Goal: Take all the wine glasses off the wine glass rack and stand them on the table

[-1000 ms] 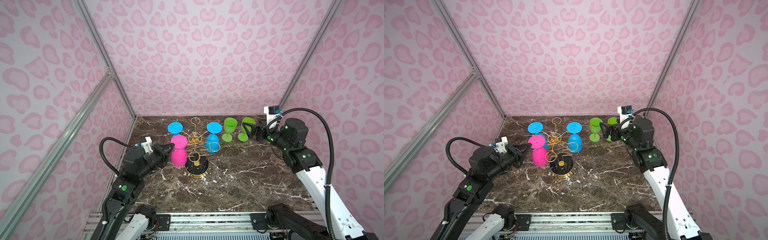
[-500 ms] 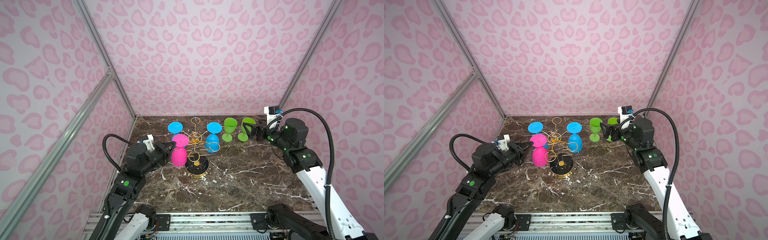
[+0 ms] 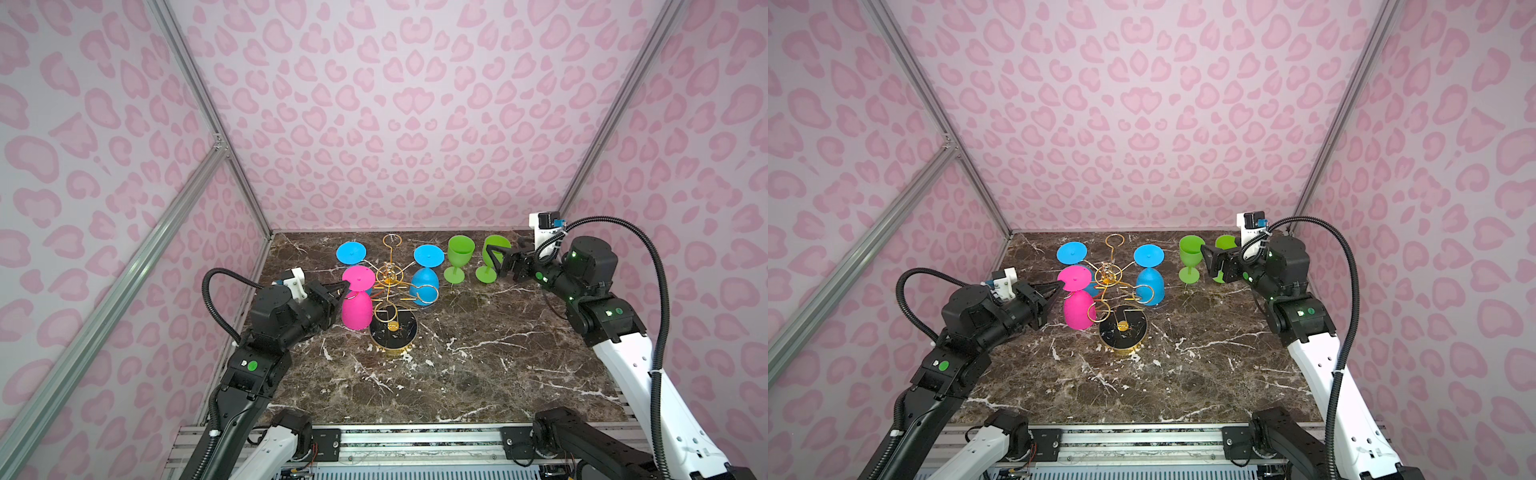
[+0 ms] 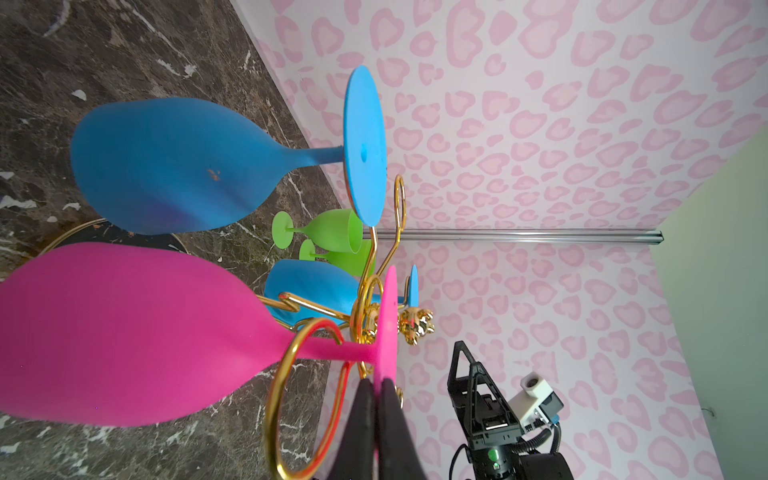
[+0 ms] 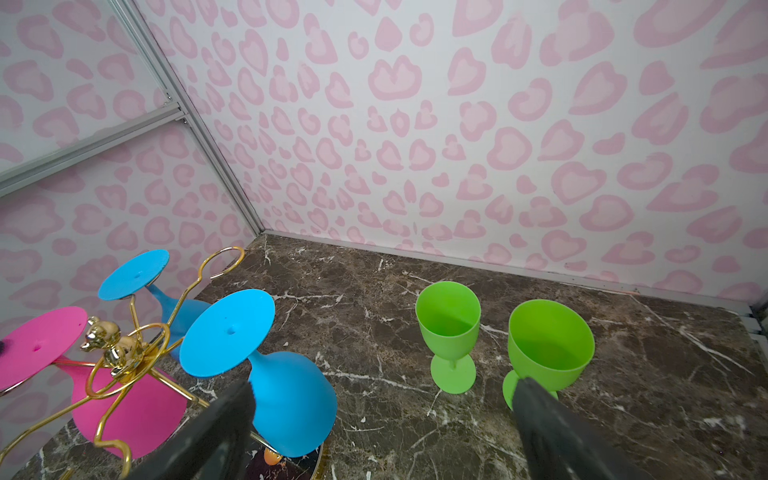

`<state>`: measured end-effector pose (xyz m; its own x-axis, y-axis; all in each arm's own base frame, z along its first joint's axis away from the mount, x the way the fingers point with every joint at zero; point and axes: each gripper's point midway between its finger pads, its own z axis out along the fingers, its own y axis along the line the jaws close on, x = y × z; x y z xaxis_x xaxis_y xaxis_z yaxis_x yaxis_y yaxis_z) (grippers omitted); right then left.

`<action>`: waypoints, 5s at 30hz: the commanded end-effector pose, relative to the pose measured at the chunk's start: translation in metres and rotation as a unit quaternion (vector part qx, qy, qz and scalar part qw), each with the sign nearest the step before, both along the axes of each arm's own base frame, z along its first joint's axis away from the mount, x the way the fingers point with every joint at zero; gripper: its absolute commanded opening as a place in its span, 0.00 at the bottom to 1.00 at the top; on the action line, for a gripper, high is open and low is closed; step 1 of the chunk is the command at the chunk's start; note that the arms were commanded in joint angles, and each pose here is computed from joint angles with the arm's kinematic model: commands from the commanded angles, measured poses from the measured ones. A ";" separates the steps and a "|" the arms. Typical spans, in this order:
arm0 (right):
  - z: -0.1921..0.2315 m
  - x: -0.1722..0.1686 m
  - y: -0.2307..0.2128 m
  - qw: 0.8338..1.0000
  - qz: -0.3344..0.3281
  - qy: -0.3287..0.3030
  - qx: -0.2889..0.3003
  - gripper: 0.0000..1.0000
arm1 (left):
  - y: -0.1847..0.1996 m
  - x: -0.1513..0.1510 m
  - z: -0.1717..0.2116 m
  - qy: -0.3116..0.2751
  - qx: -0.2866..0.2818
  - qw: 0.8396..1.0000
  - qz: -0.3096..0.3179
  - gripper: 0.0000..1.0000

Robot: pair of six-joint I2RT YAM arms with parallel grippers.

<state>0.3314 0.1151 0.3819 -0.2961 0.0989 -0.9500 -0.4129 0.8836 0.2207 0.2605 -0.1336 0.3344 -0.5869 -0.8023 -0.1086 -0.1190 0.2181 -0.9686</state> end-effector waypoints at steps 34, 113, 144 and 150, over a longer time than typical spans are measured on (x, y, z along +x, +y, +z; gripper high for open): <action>0.001 -0.001 -0.002 1.000 -0.002 -0.005 -0.004 0.98 | 0.013 0.013 0.017 -0.023 -0.035 0.998 0.051 0.03; -0.046 -0.086 0.128 0.893 0.281 0.286 0.203 0.61 | 0.023 0.019 0.019 -0.045 -0.014 0.997 0.061 0.03; -0.057 -0.093 0.179 0.842 0.333 0.339 0.254 0.34 | 0.025 0.018 0.020 -0.049 -0.013 0.997 0.063 0.03; -0.059 -0.095 0.183 0.840 0.335 0.344 0.252 0.32 | 0.025 0.018 0.020 -0.050 -0.014 0.997 0.063 0.03</action>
